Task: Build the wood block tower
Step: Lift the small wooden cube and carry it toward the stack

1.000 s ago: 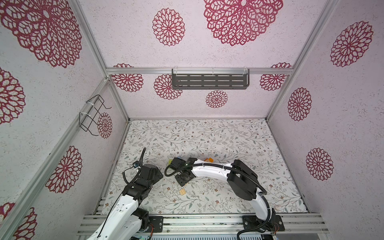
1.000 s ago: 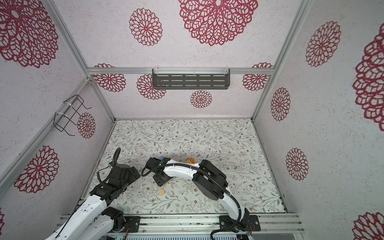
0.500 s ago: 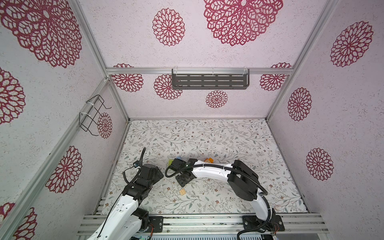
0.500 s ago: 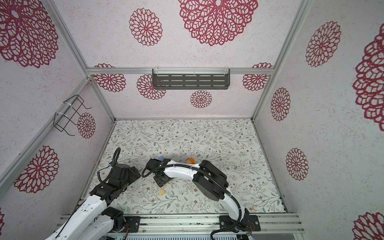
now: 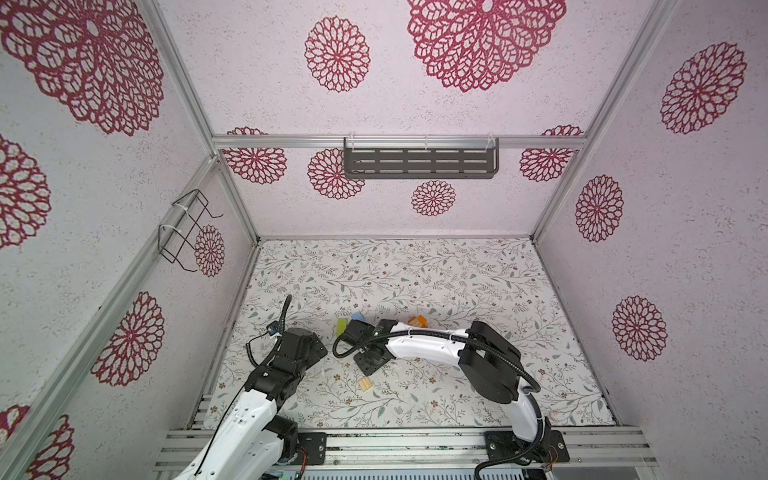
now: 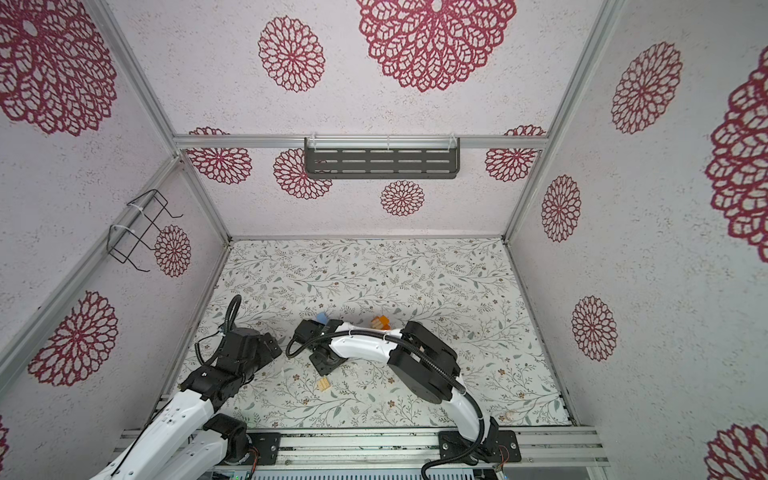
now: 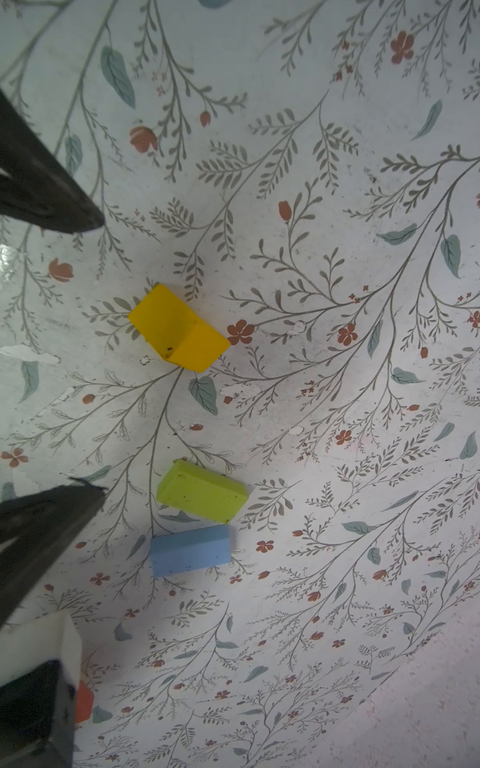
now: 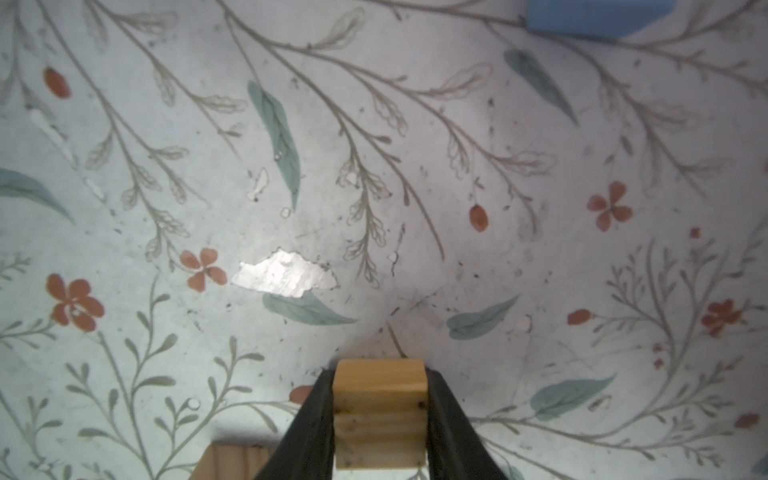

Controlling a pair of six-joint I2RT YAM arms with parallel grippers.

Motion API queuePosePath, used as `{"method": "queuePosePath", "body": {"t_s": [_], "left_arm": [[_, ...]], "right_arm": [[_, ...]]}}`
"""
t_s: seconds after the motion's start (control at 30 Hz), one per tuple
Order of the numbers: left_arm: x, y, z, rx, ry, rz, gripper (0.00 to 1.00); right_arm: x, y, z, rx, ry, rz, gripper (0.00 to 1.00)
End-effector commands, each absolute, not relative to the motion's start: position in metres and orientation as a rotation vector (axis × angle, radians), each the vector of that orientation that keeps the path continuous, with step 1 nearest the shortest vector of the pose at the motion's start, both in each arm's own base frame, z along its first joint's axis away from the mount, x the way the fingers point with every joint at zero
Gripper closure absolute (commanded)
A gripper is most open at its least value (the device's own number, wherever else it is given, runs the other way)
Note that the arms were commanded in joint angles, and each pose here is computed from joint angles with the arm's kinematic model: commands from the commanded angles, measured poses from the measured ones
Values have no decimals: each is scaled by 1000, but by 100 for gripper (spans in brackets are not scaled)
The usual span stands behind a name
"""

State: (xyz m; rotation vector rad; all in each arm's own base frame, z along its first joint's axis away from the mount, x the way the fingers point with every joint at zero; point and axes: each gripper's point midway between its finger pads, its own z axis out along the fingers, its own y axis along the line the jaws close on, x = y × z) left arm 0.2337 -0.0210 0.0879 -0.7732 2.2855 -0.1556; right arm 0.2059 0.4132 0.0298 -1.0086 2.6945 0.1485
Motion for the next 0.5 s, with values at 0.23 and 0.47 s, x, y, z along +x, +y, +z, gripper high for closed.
{"method": "queuePosePath", "body": {"t_s": [0.23, 0.47], "left_arm": [[243, -28, 96, -725, 2281, -199, 3], [255, -41, 100, -679, 2306, -244, 3]], "right_arm": [[223, 393, 99, -973, 2615, 159, 67], [259, 349, 143, -947, 2559, 148, 67]]}}
